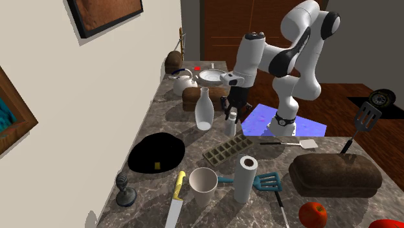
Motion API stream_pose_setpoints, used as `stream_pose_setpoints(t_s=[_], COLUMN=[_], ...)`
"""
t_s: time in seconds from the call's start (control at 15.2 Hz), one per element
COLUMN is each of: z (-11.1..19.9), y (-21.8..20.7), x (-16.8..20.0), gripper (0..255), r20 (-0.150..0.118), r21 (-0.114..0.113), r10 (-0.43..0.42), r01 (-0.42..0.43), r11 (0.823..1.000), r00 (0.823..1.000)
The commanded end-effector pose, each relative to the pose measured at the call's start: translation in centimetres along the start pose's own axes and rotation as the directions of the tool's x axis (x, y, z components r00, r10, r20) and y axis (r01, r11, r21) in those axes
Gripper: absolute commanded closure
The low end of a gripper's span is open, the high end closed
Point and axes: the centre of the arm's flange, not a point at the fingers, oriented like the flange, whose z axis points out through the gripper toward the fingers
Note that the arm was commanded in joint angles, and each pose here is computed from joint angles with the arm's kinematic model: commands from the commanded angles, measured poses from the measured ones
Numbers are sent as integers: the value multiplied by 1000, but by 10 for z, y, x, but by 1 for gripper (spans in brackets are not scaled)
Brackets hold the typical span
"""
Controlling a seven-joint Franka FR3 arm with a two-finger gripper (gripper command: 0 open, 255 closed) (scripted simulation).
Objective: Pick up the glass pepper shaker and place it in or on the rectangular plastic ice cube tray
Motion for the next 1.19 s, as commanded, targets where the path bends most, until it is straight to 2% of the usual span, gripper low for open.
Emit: stream_pose_setpoints(t_s=[0.0,1.12], z=[8,99], y=[-3,-12], x=[-3,-17], gripper=[255,255], r20=[0,0], r21=[0,0], r10=[0,0], r01=[0,0], r11=[1000,1000], r00=[1000,1000])
